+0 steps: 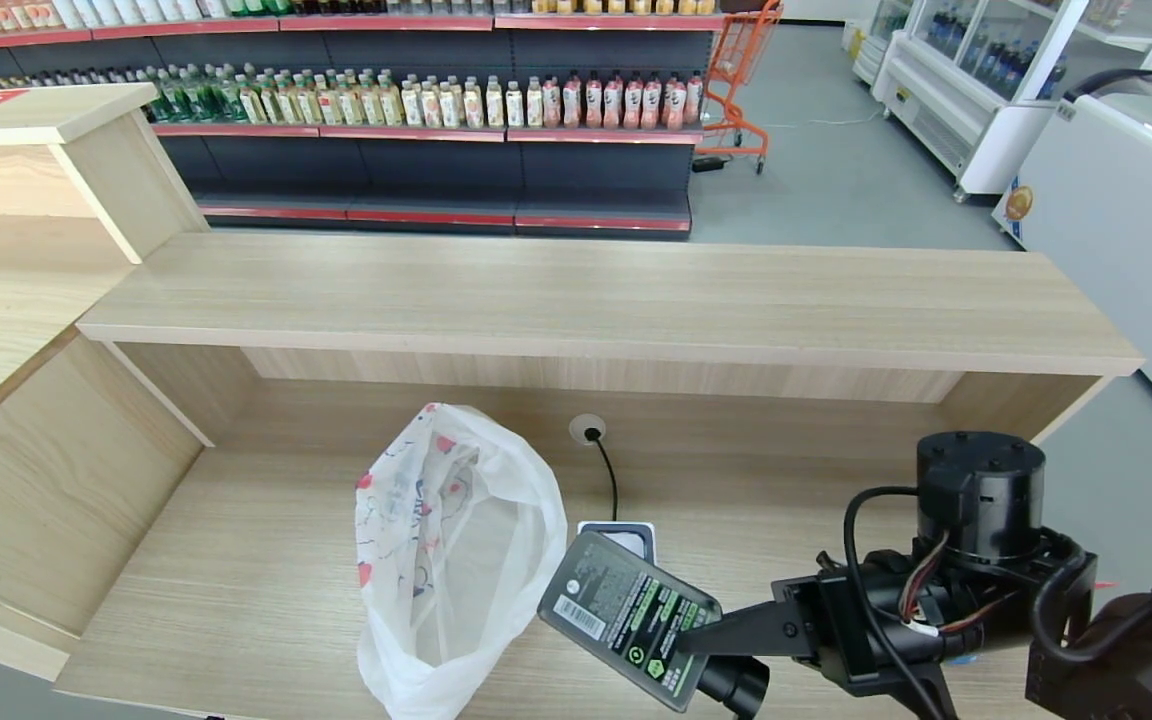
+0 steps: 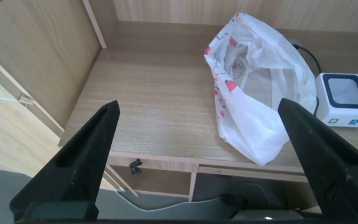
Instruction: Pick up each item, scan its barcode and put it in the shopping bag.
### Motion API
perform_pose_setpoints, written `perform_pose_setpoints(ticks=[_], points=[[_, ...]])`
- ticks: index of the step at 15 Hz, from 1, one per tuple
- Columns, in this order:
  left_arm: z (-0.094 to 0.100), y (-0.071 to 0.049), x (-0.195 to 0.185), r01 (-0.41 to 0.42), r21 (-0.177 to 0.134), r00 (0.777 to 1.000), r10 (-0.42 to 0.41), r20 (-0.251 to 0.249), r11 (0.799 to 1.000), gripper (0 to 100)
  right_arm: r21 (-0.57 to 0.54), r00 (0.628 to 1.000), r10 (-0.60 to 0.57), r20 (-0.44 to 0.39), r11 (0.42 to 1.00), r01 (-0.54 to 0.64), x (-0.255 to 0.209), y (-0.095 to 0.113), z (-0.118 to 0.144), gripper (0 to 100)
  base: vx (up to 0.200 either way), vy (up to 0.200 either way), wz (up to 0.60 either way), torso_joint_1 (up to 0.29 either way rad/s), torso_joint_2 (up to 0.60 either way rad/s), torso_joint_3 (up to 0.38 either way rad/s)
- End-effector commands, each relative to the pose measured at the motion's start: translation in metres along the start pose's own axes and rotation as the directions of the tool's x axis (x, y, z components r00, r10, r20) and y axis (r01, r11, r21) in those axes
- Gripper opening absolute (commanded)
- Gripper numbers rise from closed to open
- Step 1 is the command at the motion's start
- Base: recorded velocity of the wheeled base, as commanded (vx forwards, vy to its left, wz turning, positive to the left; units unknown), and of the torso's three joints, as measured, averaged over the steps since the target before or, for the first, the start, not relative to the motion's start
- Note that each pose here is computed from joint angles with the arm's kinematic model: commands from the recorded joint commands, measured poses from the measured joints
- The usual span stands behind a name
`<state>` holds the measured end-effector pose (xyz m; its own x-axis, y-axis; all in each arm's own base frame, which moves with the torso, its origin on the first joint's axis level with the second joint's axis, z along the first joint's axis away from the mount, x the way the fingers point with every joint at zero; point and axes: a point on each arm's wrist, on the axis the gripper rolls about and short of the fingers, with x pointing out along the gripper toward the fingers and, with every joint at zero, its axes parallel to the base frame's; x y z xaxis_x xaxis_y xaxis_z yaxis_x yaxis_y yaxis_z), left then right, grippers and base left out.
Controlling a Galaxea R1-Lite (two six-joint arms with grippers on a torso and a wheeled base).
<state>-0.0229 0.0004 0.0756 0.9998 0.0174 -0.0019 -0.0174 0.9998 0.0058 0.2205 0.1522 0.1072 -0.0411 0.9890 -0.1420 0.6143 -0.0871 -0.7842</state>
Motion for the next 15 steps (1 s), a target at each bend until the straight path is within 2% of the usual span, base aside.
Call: perform_pose_setpoints(ticks=[1, 7, 8, 9, 10, 11, 12, 14, 15], points=[[0.000, 0.000, 0.000, 0.001, 0.000, 1.000, -0.001, 0.000, 1.000, 100, -0.005, 1.000, -0.002, -0.002, 1.000, 0.002, -0.001, -0.002, 0.000, 0, 0.000, 0.000, 0.00, 0.000, 0.00, 0.000], [0.000, 0.000, 0.000, 0.001, 0.000, 1.000, -0.001, 0.000, 1.000, 100, -0.003, 1.000, 0.006, -0.019, 1.000, -0.006, -0.008, -0.007, 0.001, 0, 0.000, 0.000, 0.00, 0.000, 0.00, 0.000], [0.000, 0.000, 0.000, 0.001, 0.000, 1.000, -0.001, 0.000, 1.000, 100, 0.061, 1.000, 0.001, -0.028, 0.998, 0.001, -0.010, -0.014, 0.000, 0, 0.000, 0.000, 0.00, 0.000, 0.00, 0.000], [0.000, 0.000, 0.000, -0.001, 0.000, 1.000, 0.001, 0.000, 1.000, 100, 0.170, 0.998, -0.009, -0.058, 0.985, 0.019, -0.015, -0.030, -0.003, 0, 0.000, 0.000, 0.00, 0.000, 0.00, 0.000], [0.000, 0.000, 0.000, -0.001, 0.000, 1.000, 0.001, 0.000, 1.000, 100, 0.245, 0.981, 0.040, -0.192, 0.969, 0.009, -0.027, -0.057, -0.008, 0, 0.000, 0.000, 0.00, 0.000, 0.00, 0.000], [0.000, 0.000, 0.000, 0.001, 0.000, 1.000, -0.001, 0.000, 1.000, 100, 0.371, 0.947, 0.101, -0.305, 0.928, 0.021, -0.038, -0.071, -0.002, 0, 0.000, 0.000, 0.00, 0.000, 0.00, 0.000], [0.000, 0.000, 0.000, -0.001, 0.000, 1.000, 0.001, 0.000, 1.000, 100, 0.391, 0.919, 0.097, -0.381, 0.918, 0.066, -0.048, -0.086, -0.003, 0, 0.000, 0.000, 0.00, 0.000, 0.00, 0.000], [0.000, 0.000, 0.000, -0.001, 0.000, 1.000, 0.001, 0.000, 1.000, 100, 0.565, 0.932, 0.135, -0.337, 0.821, 0.085, -0.053, -0.085, 0.010, 0, 0.000, 0.000, 0.00, 0.000, 0.00, 0.000], [0.000, 0.000, 0.000, -0.001, 0.000, 1.000, 0.001, 0.000, 1.000, 100, 0.602, 0.930, 0.133, -0.343, 0.791, 0.109, -0.055, -0.090, 0.011, 0, 0.000, 0.000, 0.00, 0.000, 0.00, 0.000]])
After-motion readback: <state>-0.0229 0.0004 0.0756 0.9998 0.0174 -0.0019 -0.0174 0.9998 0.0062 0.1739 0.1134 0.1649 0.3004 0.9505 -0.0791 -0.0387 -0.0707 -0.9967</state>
